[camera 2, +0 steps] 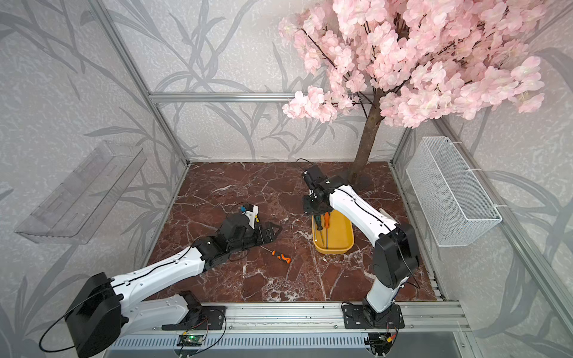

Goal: Put the screwdriver on the desktop into the storage box
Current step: Place the screwdriver in the storage box.

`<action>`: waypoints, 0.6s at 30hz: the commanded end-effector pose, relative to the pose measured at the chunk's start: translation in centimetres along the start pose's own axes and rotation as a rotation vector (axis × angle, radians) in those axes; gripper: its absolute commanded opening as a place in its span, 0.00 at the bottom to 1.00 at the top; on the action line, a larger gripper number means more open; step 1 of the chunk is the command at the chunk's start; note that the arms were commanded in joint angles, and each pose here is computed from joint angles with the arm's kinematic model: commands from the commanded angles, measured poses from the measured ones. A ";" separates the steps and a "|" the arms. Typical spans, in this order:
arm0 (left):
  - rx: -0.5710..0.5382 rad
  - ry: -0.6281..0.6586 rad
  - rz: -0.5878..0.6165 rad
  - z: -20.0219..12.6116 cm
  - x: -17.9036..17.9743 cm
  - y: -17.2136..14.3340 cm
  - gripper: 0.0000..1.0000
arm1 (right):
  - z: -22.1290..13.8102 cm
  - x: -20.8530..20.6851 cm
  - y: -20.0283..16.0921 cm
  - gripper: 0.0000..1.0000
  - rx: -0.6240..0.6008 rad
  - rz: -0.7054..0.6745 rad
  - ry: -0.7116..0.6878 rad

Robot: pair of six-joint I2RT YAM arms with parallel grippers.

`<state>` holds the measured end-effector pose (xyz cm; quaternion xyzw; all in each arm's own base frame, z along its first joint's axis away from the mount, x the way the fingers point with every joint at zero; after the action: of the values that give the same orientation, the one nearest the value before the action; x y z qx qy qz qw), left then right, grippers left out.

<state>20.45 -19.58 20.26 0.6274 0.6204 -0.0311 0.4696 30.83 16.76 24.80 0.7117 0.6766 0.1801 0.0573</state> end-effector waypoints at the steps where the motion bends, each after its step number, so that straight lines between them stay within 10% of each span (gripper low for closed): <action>1: -0.015 -0.063 0.059 0.5 -2.0 0.8 0.98 | -0.7 -2.4 0.1 0.12 -0.053 0.046 -0.021; 18: 0.035 -0.014 0.065 2.6 -1.7 -0.5 0.98 | 8.4 -7.2 0.9 0.12 0.036 0.111 -0.207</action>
<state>20.96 -22.54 19.08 0.6572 0.6006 -0.0411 0.4536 33.61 11.22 16.76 0.7638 0.6316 0.1011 0.0867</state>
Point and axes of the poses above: each gripper's point midway between its finger pads, its own z axis out along the fingers, its own x axis along the line the jaws close on, y = z × x, the point moved 10 cm from there along -z, back along the fingers, and after that the axes turned 6 degrees about z, right-handed, at the moved point
